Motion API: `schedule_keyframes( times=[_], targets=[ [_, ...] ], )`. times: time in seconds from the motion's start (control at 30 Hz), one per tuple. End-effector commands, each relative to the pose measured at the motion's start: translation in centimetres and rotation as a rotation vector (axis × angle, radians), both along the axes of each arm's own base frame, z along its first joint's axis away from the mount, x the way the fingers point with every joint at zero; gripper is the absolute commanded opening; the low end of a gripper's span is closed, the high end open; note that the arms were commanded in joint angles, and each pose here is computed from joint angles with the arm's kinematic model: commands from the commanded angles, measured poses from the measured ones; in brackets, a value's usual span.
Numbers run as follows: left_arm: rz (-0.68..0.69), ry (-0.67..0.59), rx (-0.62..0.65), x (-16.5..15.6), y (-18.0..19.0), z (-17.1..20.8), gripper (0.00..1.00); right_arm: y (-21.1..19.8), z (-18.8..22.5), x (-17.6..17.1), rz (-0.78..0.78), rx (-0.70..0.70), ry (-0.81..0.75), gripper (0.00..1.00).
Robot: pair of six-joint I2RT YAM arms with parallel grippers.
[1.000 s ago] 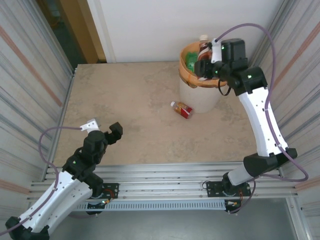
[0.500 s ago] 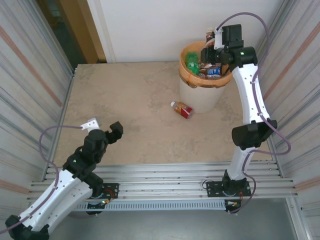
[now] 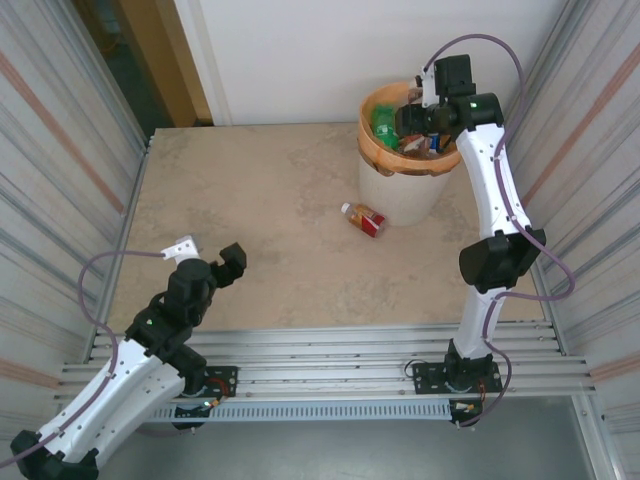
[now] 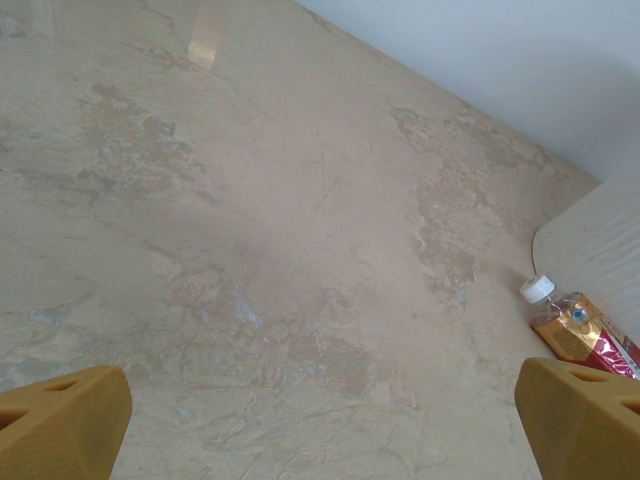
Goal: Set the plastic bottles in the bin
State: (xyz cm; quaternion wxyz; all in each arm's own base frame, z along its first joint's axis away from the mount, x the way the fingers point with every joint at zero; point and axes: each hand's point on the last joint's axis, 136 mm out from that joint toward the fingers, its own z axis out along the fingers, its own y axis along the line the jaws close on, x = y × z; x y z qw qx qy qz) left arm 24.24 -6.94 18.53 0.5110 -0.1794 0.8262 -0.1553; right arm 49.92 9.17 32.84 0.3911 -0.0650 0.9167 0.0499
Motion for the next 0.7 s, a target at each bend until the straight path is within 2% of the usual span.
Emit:
schedule_keyframes(
  times=[0.0, 0.13, 0.37, 0.57, 0.67],
  targets=[
    [0.011, -0.038, -0.006, 0.4, 0.2, 1.4, 0.99, -0.4, 0.6, -0.8, -0.003, -0.019, -0.005, 0.79],
    [0.012, -0.042, -0.001, 0.5, 0.2, 1.7, 0.99, -0.5, 1.0, -1.1, -0.004, -0.019, -0.013, 0.77],
    [0.004, -0.025, -0.008, 0.6, -0.2, 1.1, 0.99, -0.2, 1.5, -1.7, 0.009, 0.003, -0.021, 0.62],
    [-0.005, -0.034, -0.012, 0.7, -0.3, 1.5, 0.99, 1.0, 3.0, -3.6, 0.033, 0.006, -0.042, 0.63],
    [-0.004, -0.032, -0.011, 0.6, -0.3, 1.5, 0.99, 1.9, 4.1, -5.0, 0.049, -0.006, -0.067, 0.67]
  ],
)
